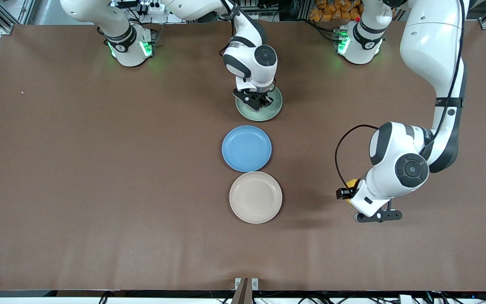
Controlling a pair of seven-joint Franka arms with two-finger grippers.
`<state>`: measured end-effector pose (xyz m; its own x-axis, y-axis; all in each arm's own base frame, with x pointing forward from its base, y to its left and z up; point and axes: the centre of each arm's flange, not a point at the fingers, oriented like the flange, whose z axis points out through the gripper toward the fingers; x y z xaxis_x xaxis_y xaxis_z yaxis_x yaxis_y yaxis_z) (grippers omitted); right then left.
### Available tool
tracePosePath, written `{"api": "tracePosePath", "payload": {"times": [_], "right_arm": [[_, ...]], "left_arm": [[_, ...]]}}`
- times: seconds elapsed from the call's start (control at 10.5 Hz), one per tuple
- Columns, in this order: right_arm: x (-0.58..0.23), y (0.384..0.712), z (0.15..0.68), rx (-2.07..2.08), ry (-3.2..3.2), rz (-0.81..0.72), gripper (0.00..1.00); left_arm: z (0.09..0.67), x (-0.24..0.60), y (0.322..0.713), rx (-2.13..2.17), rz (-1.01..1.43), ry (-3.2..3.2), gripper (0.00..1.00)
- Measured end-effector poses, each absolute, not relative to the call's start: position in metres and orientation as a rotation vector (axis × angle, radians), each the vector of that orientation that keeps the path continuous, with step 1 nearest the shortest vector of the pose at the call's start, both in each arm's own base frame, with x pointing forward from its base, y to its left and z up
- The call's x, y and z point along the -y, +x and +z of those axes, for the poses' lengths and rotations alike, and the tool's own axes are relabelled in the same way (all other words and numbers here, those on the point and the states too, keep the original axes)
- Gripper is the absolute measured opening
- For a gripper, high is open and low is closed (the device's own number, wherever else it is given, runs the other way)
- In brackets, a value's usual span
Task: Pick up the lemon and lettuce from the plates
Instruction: 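Lift the lemon with the left gripper while the right gripper lifts the lettuce, then carry the lemon and lettuce off the plates onto the bare table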
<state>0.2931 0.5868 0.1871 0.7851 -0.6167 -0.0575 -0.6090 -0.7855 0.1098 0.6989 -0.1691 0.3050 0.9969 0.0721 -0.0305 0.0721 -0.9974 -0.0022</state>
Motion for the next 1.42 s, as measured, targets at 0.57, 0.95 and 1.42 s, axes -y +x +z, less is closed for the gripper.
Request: {"api": "tracePosePath", "payload": {"times": [0.57, 0.95, 1.42], "right_arm": [[-0.59, 0.299, 0.2, 1.007, 2.907, -0.126, 0.04], [-0.583, 0.337, 0.256, 1.046, 2.981, -0.086, 0.04], [-0.519, 0.433, 0.286, 0.957, 2.996, -0.07, 0.04]], "left_arm": [[0.238, 0.131, 0.696, 0.189, 0.195, -3.104, 0.63], [0.187, 0.117, 0.692, 0.206, 0.271, -3.078, 0.63], [0.176, 0.115, 0.691, 0.157, 0.267, -3.04, 0.76]]}}
